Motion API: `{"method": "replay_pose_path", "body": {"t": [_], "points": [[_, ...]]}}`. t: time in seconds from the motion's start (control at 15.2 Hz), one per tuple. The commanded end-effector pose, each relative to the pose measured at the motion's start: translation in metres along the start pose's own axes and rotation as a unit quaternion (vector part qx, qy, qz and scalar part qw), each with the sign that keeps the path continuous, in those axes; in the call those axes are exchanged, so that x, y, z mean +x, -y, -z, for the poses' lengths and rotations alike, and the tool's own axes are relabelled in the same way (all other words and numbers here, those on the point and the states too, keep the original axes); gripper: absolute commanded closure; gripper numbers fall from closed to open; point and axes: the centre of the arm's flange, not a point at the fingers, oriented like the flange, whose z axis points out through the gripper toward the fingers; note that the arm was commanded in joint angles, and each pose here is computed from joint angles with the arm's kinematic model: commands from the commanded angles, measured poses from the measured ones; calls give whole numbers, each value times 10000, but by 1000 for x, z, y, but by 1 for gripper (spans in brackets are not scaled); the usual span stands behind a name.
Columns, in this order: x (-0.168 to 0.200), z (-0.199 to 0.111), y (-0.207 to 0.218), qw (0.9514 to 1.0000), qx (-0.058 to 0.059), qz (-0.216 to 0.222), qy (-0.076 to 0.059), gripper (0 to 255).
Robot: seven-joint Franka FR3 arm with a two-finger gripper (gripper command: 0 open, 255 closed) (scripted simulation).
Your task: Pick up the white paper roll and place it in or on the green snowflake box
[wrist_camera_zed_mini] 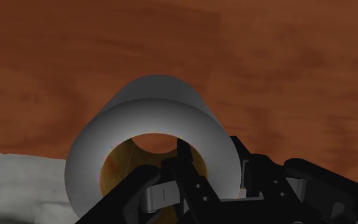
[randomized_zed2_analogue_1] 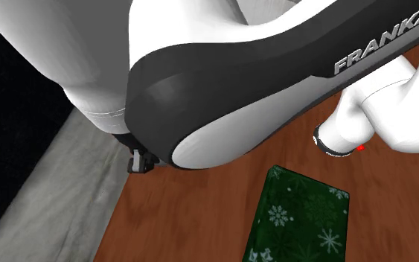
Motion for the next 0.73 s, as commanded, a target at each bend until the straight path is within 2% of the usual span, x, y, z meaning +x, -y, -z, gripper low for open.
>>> {"method": "replay_pose_path", "body": {"t": [0.0,0.66], "points": [[-1,12,-1,10000,0,1,-2,255],[1,65,-2,10000,0,1,-2,255]]}}
